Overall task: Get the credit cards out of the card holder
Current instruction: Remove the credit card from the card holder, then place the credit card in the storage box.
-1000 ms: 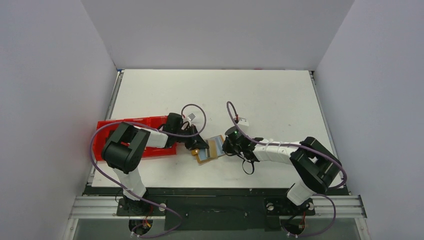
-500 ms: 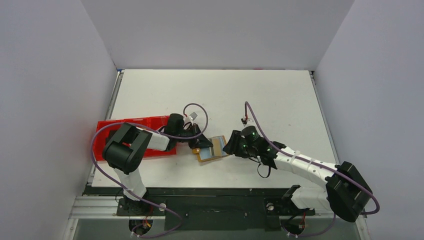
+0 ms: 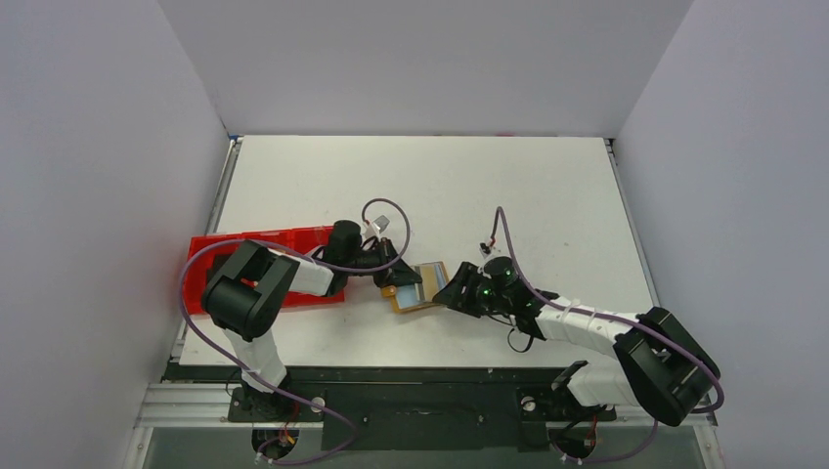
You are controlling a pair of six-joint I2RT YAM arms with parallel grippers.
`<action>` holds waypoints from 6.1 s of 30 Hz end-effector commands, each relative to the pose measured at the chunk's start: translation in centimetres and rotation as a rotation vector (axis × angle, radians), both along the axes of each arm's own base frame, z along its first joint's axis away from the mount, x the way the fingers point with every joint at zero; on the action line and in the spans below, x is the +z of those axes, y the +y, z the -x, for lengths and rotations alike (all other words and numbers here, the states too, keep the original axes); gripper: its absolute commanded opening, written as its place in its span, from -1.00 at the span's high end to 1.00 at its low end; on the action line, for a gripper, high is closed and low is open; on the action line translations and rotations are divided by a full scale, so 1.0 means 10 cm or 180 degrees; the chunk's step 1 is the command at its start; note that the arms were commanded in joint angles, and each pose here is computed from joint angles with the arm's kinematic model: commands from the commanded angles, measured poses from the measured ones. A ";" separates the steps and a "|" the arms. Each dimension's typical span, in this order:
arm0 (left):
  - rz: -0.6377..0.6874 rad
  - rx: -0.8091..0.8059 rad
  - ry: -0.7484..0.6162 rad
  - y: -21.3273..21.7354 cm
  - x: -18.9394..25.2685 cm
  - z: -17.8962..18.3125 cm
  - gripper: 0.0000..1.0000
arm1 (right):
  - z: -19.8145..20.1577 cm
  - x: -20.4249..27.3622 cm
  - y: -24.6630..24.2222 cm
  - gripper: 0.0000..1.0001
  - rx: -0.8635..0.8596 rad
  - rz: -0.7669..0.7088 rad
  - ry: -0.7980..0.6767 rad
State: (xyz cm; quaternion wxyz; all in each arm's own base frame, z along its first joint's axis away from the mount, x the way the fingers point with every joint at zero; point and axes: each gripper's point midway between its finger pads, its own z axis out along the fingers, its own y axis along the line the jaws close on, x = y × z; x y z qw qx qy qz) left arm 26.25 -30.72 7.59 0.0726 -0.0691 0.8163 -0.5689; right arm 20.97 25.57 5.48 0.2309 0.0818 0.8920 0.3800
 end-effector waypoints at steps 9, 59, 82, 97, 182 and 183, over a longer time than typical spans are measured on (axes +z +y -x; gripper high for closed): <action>0.0254 -0.0103 -0.0239 -0.11 0.26 -0.02 1.00 | -0.22 0.18 0.09 0.23 -0.0246 -0.0710 -0.0108; 0.0035 -0.0159 -0.0084 -0.08 0.06 0.03 1.00 | -0.33 0.08 -0.16 1.00 -0.0661 -0.0713 -0.0097; 0.0150 -0.0172 -0.0053 -0.14 0.10 0.02 1.00 | -0.26 0.12 0.01 0.37 -0.0376 -0.0808 -0.0126; 0.0157 -0.0183 -0.0035 -0.15 0.10 0.03 1.00 | -0.30 0.15 0.12 0.65 -0.0408 -0.0992 -0.0073; -0.1560 -0.0086 -0.0763 0.52 0.61 -0.04 1.00 | -0.39 0.22 -0.23 -0.17 -0.0601 0.0298 -0.0271; -0.1638 -0.0088 -0.0761 0.57 0.62 -0.01 1.00 | -0.40 0.25 -0.26 -0.31 -0.0619 0.0373 -0.0271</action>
